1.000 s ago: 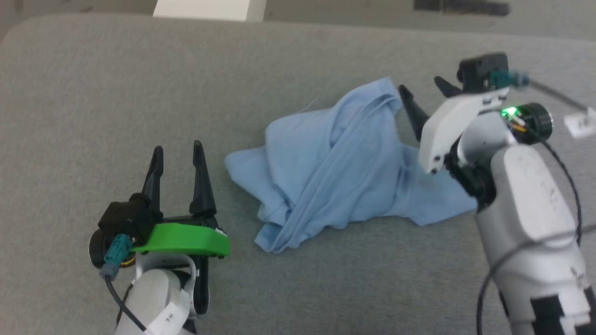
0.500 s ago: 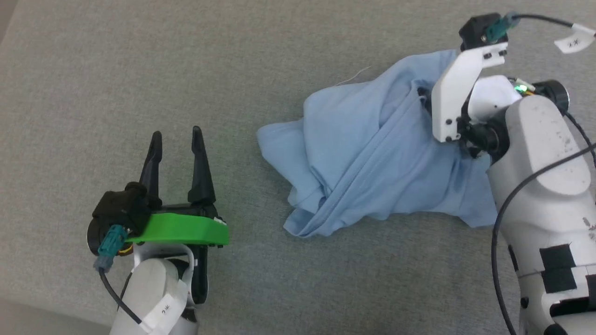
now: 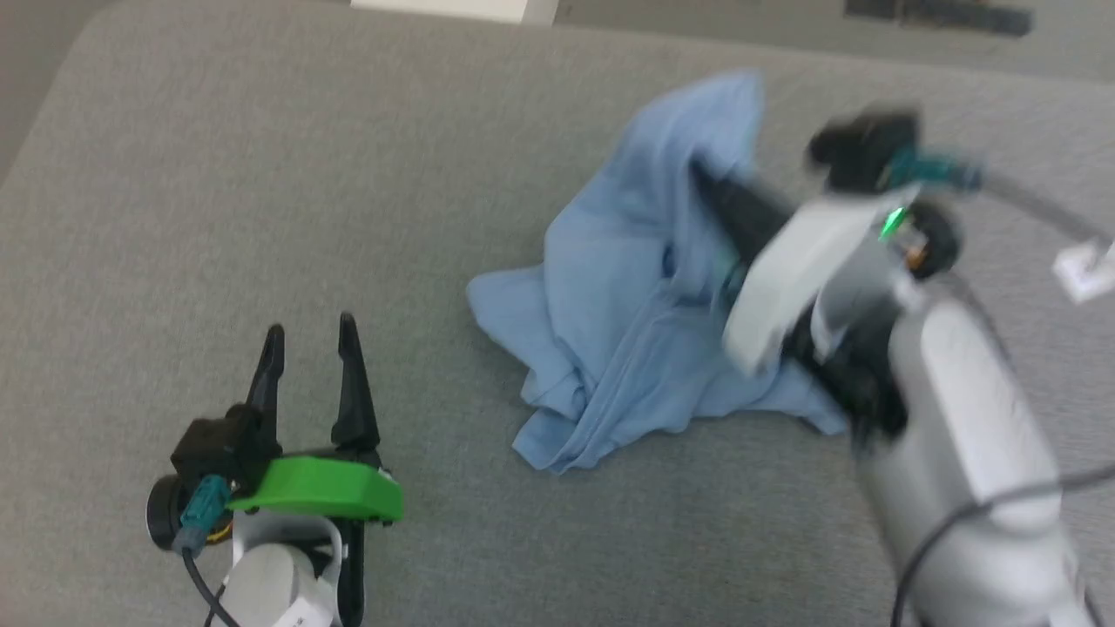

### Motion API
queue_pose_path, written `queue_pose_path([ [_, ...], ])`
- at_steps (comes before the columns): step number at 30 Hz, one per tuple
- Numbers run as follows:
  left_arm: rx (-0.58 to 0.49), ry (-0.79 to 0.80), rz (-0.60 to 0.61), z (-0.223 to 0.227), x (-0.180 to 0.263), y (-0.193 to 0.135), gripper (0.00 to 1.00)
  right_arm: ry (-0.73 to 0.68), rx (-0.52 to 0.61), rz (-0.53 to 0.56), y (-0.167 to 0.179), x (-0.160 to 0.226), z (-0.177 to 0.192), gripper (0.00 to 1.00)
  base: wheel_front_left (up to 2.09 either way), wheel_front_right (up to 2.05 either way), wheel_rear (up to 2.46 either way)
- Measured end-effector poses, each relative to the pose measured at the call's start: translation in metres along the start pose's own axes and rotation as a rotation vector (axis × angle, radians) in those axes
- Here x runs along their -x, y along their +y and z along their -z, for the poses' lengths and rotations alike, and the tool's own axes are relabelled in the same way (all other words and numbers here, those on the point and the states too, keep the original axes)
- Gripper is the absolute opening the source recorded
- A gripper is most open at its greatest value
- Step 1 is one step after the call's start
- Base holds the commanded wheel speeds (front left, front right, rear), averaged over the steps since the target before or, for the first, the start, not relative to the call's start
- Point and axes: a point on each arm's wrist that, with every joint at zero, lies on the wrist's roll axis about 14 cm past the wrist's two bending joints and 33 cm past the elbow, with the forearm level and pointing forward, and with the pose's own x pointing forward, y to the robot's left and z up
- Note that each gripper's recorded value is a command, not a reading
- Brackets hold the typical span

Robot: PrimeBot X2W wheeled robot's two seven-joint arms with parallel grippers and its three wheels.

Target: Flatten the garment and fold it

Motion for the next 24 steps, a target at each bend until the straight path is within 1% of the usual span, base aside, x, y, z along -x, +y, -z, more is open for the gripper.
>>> queue_pose_path([
  [2, 0.003, -0.013, 0.017, -0.005, 0.005, -0.003, 1.0, 0.02, -0.013, -0.06, 0.025, 0.025, 0.006, 0.0, 0.0, 0.0, 0.0],
  [4, 0.002, -0.028, 0.036, -0.011, 0.009, -0.008, 1.0, 0.092, -0.014, -0.118, 0.046, 0.058, 0.022, 0.0, 0.0, 0.0, 0.0],
  [6, 0.006, -0.037, 0.054, -0.014, 0.013, -0.012, 1.0, 0.177, -0.012, -0.143, 0.054, 0.089, 0.043, 0.0, 0.0, 0.0, 0.0],
  [8, 0.011, -0.048, 0.072, -0.018, 0.016, -0.017, 1.0, 0.279, -0.024, -0.127, 0.052, 0.121, 0.068, 0.0, 0.0, 0.0, 0.0],
  [10, 0.016, -0.058, 0.094, -0.021, 0.017, -0.024, 1.0, 0.394, -0.061, -0.079, 0.044, 0.154, 0.099, 0.0, 0.0, 0.0, 0.0],
  [11, 0.021, -0.062, 0.113, -0.023, 0.018, -0.029, 1.0, 0.457, -0.095, -0.038, 0.038, 0.173, 0.117, 0.0, 0.0, 0.0, 0.0],
  [12, 0.023, -0.064, 0.12, -0.023, 0.018, -0.032, 1.0, 0.488, -0.111, -0.014, 0.035, 0.183, 0.127, 0.0, 0.0, 0.0, 0.0],
  [13, 0.026, -0.07, 0.132, -0.025, 0.019, -0.036, 1.0, 0.54, -0.132, 0.031, 0.029, 0.2, 0.142, 0.0, 0.0, 0.0, 0.0],
  [19, 0.037, -0.08, 0.182, -0.03, 0.024, -0.05, 1.0, 0.633, -0.197, 0.297, -0.004, 0.256, 0.178, 0.0, 0.0, 0.0, 0.0],
  [20, 0.038, -0.08, 0.19, -0.03, 0.026, -0.053, 1.0, 0.647, -0.201, 0.349, -0.011, 0.266, 0.183, 0.16, 0.0, 0.0, 0.0],
  [21, 0.038, -0.079, 0.197, -0.03, 0.027, -0.055, 1.0, 0.648, -0.2, 0.395, -0.018, 0.273, 0.185, 0.36, 0.0, 0.0, 0.0],
  [22, 0.039, -0.08, 0.202, -0.03, 0.027, -0.057, 1.0, 0.635, -0.192, 0.433, -0.024, 0.278, 0.183, 0.93, 0.0, 0.0, 0.0],
  [23, 0.04, -0.079, 0.21, -0.029, 0.027, -0.059, 1.0, 0.6, -0.185, 0.481, -0.033, 0.281, 0.177, 1.0, 0.0, 0.0, 0.0],
  [24, 0.04, -0.078, 0.218, -0.029, 0.027, -0.062, 1.0, 0.56, -0.171, 0.516, -0.04, 0.283, 0.171, 1.0, 0.0, 0.0, 0.0],
])
